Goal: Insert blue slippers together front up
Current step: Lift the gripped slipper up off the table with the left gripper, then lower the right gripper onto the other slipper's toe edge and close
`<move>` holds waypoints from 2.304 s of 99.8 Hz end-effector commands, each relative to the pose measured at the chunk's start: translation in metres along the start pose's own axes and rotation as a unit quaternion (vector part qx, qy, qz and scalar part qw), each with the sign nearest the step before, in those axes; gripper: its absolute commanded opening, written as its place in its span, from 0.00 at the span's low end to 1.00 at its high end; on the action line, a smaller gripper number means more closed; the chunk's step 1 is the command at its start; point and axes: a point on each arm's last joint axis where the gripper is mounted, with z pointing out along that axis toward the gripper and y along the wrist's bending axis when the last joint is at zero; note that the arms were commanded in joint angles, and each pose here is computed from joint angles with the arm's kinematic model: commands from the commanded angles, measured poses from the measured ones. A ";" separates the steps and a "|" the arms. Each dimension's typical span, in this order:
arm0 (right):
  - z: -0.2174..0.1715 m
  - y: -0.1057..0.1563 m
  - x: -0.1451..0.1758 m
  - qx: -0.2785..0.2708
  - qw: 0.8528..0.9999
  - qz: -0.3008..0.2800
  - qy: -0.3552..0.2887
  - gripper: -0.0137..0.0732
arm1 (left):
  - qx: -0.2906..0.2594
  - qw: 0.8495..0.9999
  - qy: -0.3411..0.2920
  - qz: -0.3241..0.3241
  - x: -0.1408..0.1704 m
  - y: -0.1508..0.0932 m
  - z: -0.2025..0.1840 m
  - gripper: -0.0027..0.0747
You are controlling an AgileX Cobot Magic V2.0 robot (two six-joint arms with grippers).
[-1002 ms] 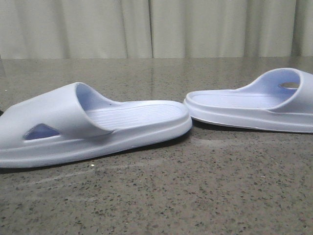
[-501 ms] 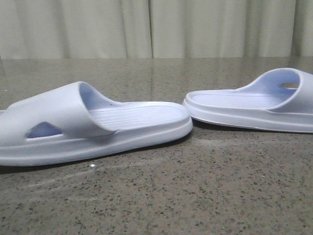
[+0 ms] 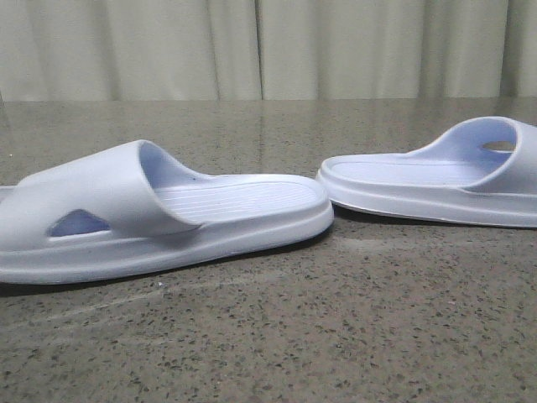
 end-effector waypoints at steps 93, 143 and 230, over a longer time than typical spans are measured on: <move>0.000 0.006 -0.018 -0.012 0.998 -0.008 -0.053 0.63 | 0.270 0.958 -0.089 0.030 0.012 -0.067 -0.056 0.05; -0.001 -0.012 -0.004 0.071 0.996 0.056 0.028 0.63 | 0.280 0.951 -0.118 0.054 0.000 -0.085 -0.068 0.05; -0.001 -0.055 0.084 0.159 0.945 0.262 0.117 0.63 | 0.259 0.956 -0.117 0.068 0.002 -0.084 -0.064 0.05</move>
